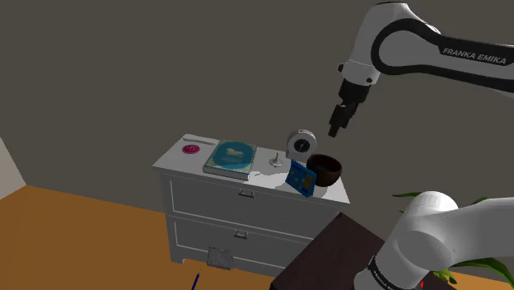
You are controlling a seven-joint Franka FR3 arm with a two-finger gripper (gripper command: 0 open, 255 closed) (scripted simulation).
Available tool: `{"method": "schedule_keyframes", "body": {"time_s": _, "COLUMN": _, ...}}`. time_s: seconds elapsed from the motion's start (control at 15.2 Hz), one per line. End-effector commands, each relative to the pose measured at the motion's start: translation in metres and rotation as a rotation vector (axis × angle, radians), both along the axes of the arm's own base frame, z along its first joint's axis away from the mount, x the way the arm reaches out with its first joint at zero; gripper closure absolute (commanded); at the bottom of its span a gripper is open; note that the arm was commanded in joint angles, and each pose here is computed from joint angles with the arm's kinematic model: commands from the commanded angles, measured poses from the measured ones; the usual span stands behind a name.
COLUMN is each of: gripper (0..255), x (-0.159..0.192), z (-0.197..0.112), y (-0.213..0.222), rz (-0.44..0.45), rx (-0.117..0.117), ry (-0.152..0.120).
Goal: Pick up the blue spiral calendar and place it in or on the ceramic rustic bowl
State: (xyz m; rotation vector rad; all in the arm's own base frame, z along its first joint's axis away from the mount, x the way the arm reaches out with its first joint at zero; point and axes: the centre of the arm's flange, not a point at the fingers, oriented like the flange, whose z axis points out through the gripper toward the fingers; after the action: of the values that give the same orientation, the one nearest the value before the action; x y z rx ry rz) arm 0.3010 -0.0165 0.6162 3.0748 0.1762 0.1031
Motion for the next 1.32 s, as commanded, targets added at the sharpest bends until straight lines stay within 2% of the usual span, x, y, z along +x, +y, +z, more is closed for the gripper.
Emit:
{"method": "schedule_keyframes", "body": {"time_s": 0.0, "gripper": 0, "x": 0.0, "z": 0.0, "y": 0.0, "rz": 0.0, "rx": 0.0, "ry": 0.0}}
{"method": "schedule_keyframes", "body": {"time_s": 1.25, "gripper": 0, "x": 0.11, "z": -0.21, "y": -0.079, "rz": -0.132, "rx": -0.022, "ry": 0.001}}
